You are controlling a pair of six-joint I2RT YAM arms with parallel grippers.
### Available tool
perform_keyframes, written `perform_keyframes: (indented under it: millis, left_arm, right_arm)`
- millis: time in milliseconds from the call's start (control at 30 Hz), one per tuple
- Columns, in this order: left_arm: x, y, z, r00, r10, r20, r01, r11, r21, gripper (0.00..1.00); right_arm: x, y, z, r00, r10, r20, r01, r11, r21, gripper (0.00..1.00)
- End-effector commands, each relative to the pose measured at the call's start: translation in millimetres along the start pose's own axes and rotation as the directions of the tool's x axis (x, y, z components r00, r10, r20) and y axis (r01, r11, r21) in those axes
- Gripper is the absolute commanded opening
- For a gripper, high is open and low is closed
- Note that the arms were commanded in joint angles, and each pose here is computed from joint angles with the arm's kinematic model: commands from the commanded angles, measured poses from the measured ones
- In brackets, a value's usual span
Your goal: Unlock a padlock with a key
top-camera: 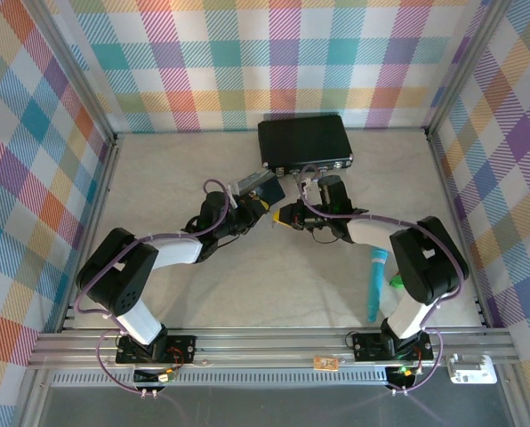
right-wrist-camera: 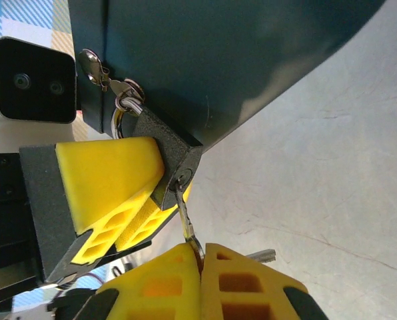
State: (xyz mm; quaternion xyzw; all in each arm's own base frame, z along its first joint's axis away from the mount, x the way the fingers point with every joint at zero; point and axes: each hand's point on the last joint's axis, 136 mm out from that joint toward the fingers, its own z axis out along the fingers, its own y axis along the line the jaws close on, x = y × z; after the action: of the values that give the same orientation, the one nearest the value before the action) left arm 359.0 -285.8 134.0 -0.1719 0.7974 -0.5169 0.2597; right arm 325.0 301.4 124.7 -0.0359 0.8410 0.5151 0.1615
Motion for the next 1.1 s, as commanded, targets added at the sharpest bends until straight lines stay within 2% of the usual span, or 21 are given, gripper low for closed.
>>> perform_keyframes:
  millis: [0, 67, 233, 433, 833, 1067]
  left_arm:
    - [49, -39, 3, 0.974, 0.064, -0.216, -0.035, 0.990, 0.137, 0.00]
    - [52, -41, 3, 0.970, 0.069, -0.234, -0.034, 0.988, 0.150, 0.00]
    - [53, -57, 0, 0.963, 0.063, -0.261, -0.003, 0.975, 0.223, 0.00]
    - [52, -68, -6, 0.955, 0.055, -0.290, 0.027, 0.962, 0.271, 0.00]
    - [60, -79, -27, 0.932, 0.151, -0.331, -0.044, 0.950, 0.310, 0.00]
    - [61, -76, -23, 0.932, 0.158, -0.326, -0.055, 0.951, 0.303, 0.00]
  right_arm:
    - [-26, 19, -3, 0.973, -0.212, 0.093, 0.208, 0.977, 0.047, 0.00]
    - [-29, 20, -3, 0.974, -0.208, 0.085, 0.206, 0.978, 0.029, 0.00]
    - [-35, 29, -4, 0.992, -0.108, 0.069, 0.117, 0.981, -0.153, 0.00]
    - [-36, 34, -4, 0.999, -0.041, 0.010, 0.043, 0.958, -0.283, 0.00]
    - [-35, 8, 11, 0.992, 0.109, -0.062, -0.122, 0.949, -0.292, 0.00]
    - [-42, 3, 14, 0.987, 0.156, -0.029, -0.158, 0.957, -0.244, 0.00]
